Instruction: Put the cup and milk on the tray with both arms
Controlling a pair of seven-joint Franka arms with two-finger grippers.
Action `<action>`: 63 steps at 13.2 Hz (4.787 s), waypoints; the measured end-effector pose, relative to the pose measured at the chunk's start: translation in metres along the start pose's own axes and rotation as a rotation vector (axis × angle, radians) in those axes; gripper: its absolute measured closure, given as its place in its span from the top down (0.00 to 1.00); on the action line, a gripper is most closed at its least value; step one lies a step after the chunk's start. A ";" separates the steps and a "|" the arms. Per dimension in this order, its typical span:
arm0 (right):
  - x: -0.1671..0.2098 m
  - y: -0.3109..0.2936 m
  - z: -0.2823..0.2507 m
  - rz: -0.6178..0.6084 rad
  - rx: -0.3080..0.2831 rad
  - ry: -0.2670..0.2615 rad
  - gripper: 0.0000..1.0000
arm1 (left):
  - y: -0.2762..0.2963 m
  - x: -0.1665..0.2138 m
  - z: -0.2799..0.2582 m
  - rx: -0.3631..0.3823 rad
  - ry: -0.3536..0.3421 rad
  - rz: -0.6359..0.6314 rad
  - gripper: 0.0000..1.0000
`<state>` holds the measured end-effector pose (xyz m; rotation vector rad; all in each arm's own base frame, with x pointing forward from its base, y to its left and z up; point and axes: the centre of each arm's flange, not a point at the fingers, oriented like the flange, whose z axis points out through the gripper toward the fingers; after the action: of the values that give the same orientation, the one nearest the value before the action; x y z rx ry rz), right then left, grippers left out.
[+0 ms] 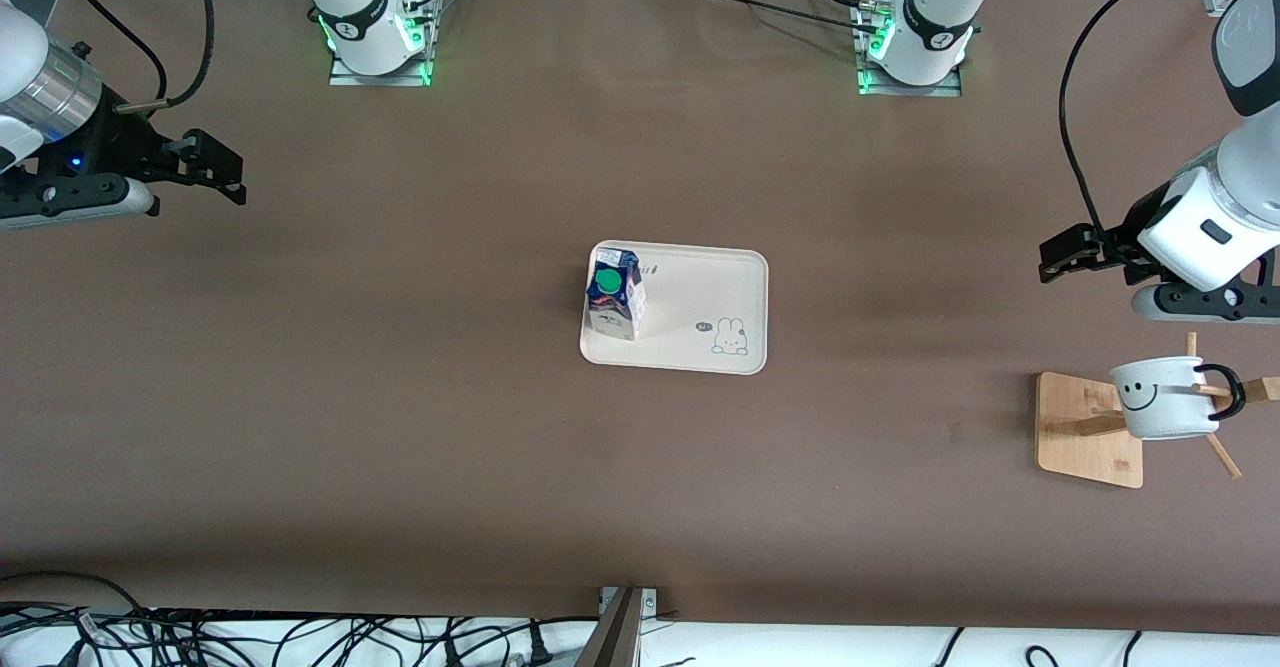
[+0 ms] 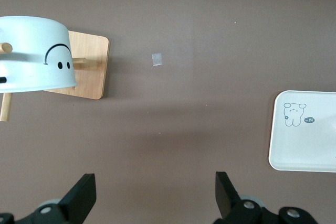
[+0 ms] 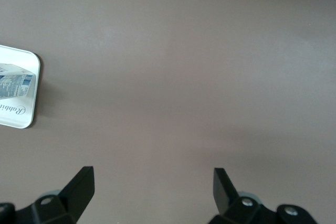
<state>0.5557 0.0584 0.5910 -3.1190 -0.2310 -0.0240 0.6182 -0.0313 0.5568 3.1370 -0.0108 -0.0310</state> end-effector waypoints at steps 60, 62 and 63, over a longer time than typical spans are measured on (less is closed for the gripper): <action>0.001 -0.017 -0.006 -0.036 -0.025 -0.028 1.00 | -0.142 -0.010 0.148 -0.305 0.504 -0.446 0.99; 0.002 -0.016 -0.007 -0.036 -0.026 -0.022 1.00 | -0.143 -0.010 0.147 -0.301 0.513 -0.447 0.93; 0.002 -0.016 -0.007 -0.035 -0.026 -0.016 1.00 | -0.143 -0.010 0.146 -0.300 0.517 -0.447 0.81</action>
<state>0.5557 0.0745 0.5983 -3.1423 -0.2887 -0.0025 0.6066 0.1115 0.4100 2.6879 0.6243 0.6972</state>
